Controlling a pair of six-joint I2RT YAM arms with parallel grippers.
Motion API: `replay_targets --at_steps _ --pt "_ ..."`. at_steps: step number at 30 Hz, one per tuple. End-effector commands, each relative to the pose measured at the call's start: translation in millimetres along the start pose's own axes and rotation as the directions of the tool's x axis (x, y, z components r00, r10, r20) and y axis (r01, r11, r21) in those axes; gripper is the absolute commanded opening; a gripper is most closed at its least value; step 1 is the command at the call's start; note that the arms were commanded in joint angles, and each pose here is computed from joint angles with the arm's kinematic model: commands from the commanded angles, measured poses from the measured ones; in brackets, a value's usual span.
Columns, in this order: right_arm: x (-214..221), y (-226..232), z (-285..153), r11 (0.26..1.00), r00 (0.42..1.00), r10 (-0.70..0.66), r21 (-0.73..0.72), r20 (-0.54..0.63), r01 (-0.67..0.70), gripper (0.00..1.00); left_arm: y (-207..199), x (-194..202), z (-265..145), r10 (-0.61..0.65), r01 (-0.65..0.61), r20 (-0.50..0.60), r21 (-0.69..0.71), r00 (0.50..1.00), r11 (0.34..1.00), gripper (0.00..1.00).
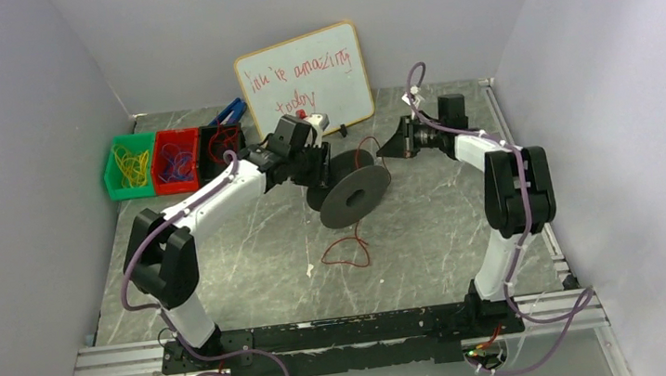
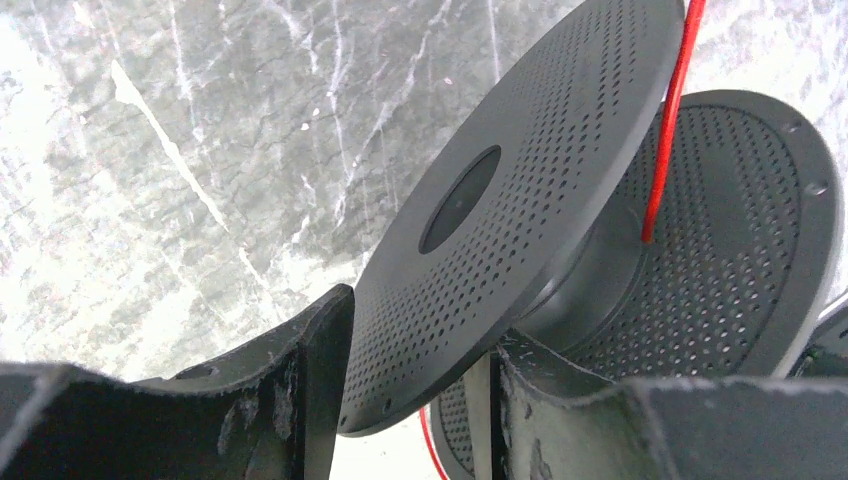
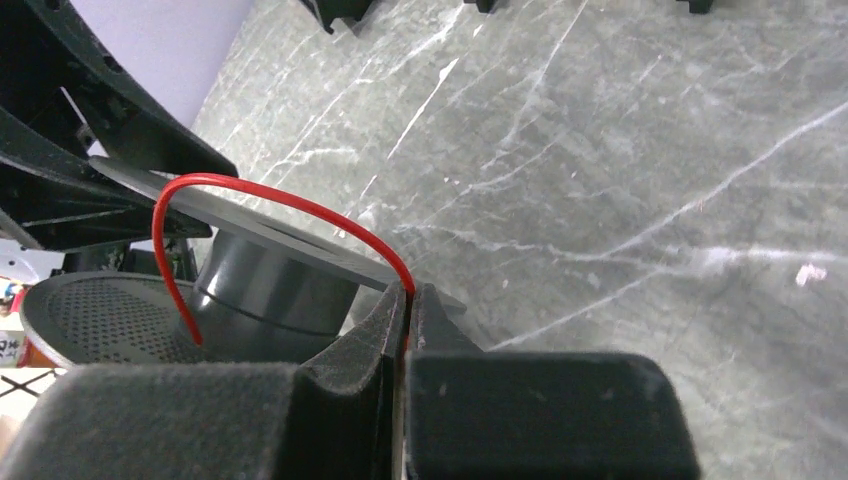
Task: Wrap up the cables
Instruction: Wrap the cable around the cable reel.
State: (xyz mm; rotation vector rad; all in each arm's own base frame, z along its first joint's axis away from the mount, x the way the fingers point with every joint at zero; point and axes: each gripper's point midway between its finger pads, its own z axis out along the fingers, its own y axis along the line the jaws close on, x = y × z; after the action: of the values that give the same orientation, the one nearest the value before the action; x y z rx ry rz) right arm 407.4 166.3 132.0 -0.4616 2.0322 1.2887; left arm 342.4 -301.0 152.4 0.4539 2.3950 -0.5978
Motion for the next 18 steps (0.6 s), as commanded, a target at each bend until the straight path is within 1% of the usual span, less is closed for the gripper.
replay_targets --at_steps 1,4,9,14,17,18 --pt "-2 9 15 0.997 0.997 -0.042 -0.063 -0.065 0.038 0.0 0 -9 -3 -0.089 0.089 0.009 -0.062 0.996 0.994 0.47" --pt "0 14 18 0.996 0.995 -0.055 -0.077 -0.081 0.049 0.0 -1 -9 -4 -0.091 0.091 0.005 -0.066 0.996 0.994 0.47" --pt "1 18 13 0.996 0.996 -0.082 -0.047 -0.039 0.08 0.0 -2 -8 -6 -0.064 0.064 0.007 -0.055 0.998 0.996 0.49" --pt "-7 17 16 0.997 0.997 -0.065 -0.053 -0.035 0.063 0.0 -16 -8 -8 0.009 -0.009 -0.002 0.01 1.0 1.0 0.51" --pt "-10 15 18 0.997 0.998 -0.057 -0.046 -0.033 0.055 0.0 -24 -9 -10 0.054 -0.053 -0.005 0.051 0.999 0.997 0.55" --pt "-14 15 18 0.996 0.997 -0.072 -0.045 -0.021 0.071 0.0 -26 -9 -12 0.066 -0.066 -0.003 0.06 0.998 0.996 0.55"
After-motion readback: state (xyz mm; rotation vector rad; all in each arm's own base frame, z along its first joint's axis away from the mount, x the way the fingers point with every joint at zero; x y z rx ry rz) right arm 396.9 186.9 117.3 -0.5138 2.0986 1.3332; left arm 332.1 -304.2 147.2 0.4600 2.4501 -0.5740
